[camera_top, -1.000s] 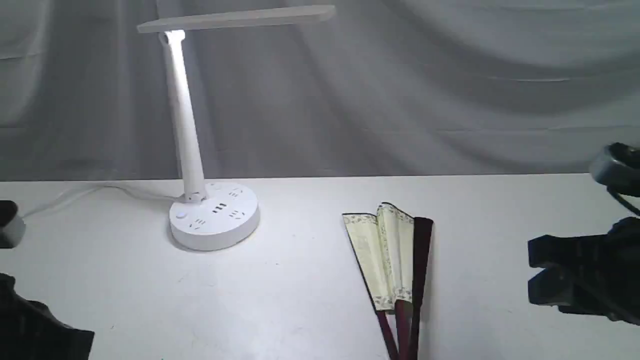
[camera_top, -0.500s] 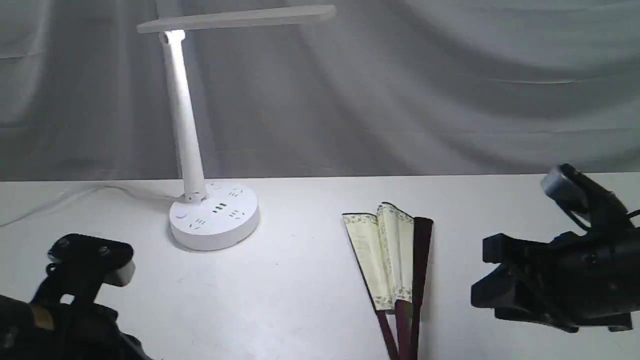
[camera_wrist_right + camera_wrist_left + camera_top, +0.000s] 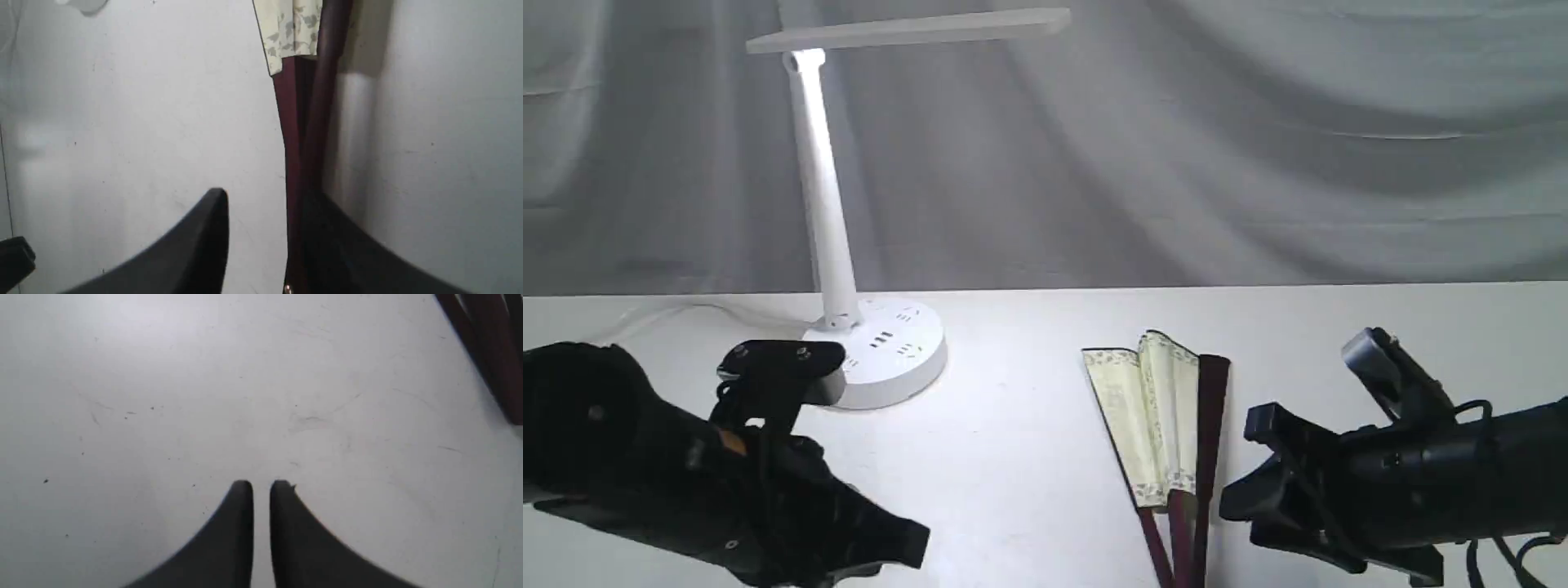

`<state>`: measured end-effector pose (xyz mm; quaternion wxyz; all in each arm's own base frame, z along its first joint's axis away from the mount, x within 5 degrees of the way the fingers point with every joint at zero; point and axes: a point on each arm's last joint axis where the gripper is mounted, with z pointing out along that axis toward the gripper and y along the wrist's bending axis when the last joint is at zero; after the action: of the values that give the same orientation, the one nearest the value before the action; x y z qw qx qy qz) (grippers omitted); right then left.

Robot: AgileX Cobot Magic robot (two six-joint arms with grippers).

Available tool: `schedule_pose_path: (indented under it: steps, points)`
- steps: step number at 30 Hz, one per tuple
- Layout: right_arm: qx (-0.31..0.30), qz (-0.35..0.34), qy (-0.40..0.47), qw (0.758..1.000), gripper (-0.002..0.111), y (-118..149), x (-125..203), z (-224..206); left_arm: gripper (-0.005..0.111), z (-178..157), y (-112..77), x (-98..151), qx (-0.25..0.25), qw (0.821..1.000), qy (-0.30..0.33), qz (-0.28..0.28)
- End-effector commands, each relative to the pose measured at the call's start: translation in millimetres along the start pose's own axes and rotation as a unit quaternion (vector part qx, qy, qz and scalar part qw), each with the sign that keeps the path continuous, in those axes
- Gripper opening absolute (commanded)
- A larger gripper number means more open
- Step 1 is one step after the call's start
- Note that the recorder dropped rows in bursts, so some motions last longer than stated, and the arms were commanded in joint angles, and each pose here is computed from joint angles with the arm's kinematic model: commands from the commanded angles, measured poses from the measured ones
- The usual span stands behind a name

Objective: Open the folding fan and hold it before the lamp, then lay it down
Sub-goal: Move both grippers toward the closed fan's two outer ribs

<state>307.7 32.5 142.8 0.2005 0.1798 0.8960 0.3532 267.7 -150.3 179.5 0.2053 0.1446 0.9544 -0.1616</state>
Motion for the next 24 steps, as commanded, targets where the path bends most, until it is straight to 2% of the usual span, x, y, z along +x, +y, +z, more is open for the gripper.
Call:
schedule_pose_path:
  steps: [1,4,9,13,18,24]
  points:
    - [-0.012,0.023,-0.011,1.0,0.032,-6,-5,12,0.01,4,-4.4,-10,0.007,1.0,0.0,-0.002]
    - [-0.019,0.026,0.007,0.999,0.034,-11,-8,24,0.013,8,-6.7,-16,0.015,1.0,0.004,-0.013]
    - [-0.041,0.027,0.014,0.999,0.043,-10,-22,37,0.018,14,-8.1,-22,0.019,1.0,0.014,-0.014]
    - [-0.024,0.03,0.001,0.999,0.043,-14,-28,41,0.02,19,-6.9,-21,0.018,0.999,0.021,-0.016]
    - [0.028,0.036,-0.033,0.998,0.043,-24,-34,41,0.02,21,-6.3,-20,0.017,0.999,0.025,-0.016]
    - [0.025,0.036,-0.054,0.998,0.043,-23,-38,41,0.02,21,-7.1,-25,0.021,0.999,0.0,-0.039]
